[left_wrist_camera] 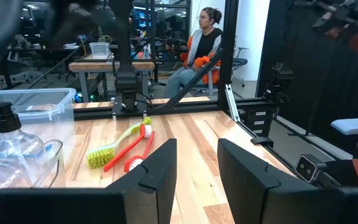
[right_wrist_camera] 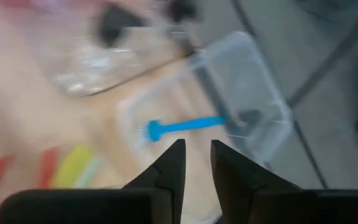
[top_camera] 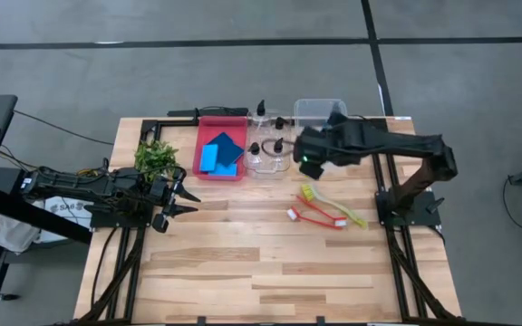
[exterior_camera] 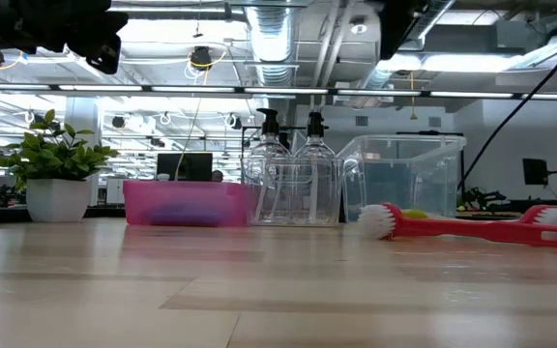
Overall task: Pick & Place Kitchen Sink Supplies
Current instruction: Put the red dish brush into the right transparent bin
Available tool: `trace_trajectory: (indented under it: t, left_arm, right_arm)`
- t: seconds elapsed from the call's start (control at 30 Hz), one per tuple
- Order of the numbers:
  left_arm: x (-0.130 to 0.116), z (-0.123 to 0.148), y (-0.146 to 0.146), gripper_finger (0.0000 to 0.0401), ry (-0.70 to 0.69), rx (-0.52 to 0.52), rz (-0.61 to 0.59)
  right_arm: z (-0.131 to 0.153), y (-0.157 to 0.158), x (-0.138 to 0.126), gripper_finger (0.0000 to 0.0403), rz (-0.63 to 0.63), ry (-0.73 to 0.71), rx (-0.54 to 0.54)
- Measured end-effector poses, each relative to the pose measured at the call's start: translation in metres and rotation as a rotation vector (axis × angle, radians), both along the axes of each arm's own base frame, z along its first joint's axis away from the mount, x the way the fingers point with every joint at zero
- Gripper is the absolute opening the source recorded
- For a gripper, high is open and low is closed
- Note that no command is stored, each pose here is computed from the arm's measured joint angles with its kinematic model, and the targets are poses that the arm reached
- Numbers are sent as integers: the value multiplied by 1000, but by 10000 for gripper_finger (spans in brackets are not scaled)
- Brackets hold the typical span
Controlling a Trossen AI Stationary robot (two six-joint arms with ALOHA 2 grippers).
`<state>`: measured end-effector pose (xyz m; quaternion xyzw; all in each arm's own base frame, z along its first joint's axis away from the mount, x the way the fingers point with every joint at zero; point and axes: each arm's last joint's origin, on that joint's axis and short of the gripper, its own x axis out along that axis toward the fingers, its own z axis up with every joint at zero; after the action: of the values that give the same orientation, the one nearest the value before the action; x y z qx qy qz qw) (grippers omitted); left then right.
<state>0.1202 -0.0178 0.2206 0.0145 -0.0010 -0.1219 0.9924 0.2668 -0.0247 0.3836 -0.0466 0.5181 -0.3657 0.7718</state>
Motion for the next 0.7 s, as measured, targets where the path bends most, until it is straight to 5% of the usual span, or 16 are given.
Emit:
trace_trajectory:
  t: [0.3, 0.7]
  left_arm:
    - [0, 0, 0, 118, 1, -3, 0]
    - [0, 0, 0, 118, 0, -3, 0]
  right_arm:
    - [-8, 63, -31, 69, 239, -63, 121]
    - [-136, 94, -65, 69, 235, -226, 301]
